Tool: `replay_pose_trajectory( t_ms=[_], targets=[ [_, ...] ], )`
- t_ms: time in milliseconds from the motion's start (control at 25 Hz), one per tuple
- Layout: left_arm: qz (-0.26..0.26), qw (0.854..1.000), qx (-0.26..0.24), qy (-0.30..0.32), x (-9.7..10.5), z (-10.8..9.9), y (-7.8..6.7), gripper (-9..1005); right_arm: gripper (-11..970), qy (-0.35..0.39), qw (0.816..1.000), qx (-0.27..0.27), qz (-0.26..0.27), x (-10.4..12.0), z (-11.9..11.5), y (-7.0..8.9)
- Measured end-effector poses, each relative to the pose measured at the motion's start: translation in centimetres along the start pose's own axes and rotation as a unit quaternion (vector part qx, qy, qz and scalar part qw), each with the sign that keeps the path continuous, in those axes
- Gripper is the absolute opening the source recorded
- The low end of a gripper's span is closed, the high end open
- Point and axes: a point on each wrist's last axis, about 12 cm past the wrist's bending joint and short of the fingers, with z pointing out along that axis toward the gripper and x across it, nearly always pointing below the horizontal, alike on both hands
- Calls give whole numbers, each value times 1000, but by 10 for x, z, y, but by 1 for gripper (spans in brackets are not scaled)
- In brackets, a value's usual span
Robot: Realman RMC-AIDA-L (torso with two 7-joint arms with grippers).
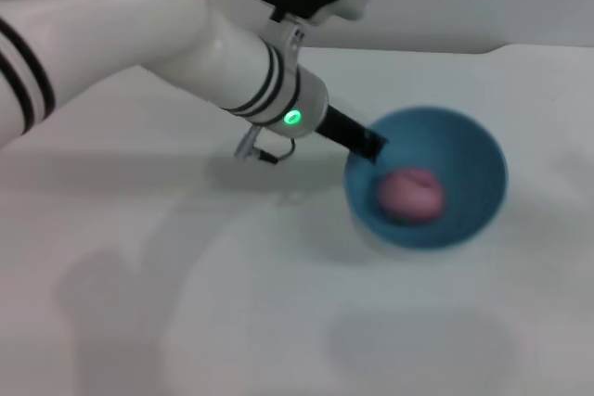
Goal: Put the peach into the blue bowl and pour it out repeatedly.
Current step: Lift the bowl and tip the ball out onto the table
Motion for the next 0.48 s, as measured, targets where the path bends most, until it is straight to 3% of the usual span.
replay_pose_trajectory(
  t_ms=[120, 200, 280, 480],
  targets=[
    [-3, 1000, -8, -18, 0, 0, 4, -1, 591, -47, 998, 30, 21, 11, -24, -8],
    [-15, 995, -45, -90, -1, 1, 18, -1, 591, -71, 995, 49, 42, 22, -35, -14],
    [-19, 991, -62, -121, -1, 1, 23, -1, 591, -81, 993, 61, 63, 33, -41, -18],
    [8, 978, -98, -185, 2, 6, 22, -1, 591, -91, 987, 90, 98, 50, -52, -27]
  ],
)
